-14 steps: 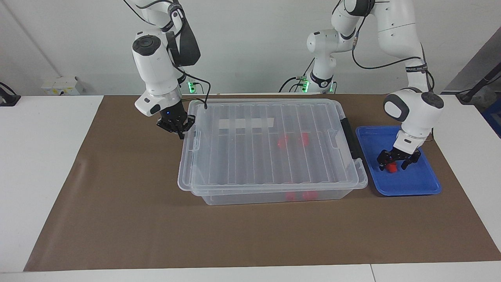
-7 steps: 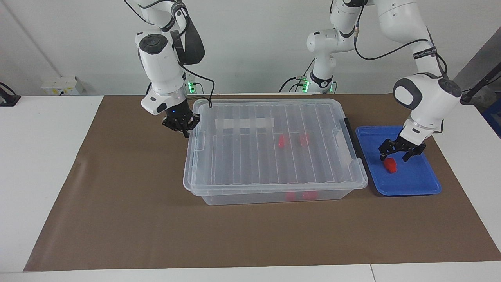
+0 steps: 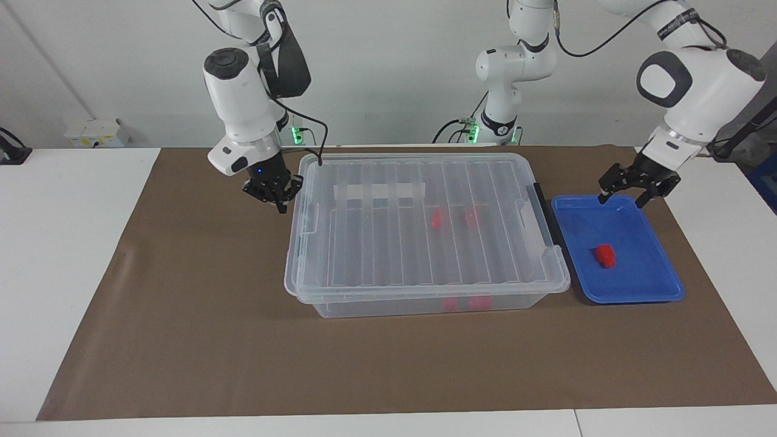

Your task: Place red block in blue tray from box

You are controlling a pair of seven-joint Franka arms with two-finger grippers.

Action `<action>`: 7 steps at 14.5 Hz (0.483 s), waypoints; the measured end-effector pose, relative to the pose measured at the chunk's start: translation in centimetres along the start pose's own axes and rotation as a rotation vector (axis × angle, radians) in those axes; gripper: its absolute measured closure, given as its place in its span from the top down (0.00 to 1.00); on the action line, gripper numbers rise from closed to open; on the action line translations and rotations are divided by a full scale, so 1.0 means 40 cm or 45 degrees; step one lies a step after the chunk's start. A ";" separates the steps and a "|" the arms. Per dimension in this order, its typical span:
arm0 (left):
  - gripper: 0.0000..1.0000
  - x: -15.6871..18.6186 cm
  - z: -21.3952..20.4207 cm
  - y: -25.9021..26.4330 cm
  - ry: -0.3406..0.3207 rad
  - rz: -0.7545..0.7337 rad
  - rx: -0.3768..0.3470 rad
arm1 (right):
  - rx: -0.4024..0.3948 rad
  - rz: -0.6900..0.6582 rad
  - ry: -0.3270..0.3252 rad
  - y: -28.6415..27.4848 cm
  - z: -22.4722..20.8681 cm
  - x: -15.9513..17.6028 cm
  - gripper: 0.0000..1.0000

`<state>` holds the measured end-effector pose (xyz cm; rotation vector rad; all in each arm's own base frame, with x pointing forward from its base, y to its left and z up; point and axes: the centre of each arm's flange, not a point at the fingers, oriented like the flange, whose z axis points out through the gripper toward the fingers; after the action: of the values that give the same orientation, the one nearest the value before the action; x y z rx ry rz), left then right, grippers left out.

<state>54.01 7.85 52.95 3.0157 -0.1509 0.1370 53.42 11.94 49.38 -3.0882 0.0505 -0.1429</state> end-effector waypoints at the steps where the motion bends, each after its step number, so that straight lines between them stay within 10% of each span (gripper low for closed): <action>1: 1.00 -0.009 -0.047 0.044 -0.001 -0.034 0.014 | -0.004 0.035 -0.001 0.036 -0.020 0.009 0.01; 7: 1.00 -0.024 -0.155 0.316 -0.059 -0.156 0.132 | -0.020 0.205 0.007 0.217 -0.131 0.020 0.58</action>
<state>51.20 -3.77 60.43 3.1217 0.0386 0.0652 53.46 2.98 54.22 -3.0826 0.3014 -0.1442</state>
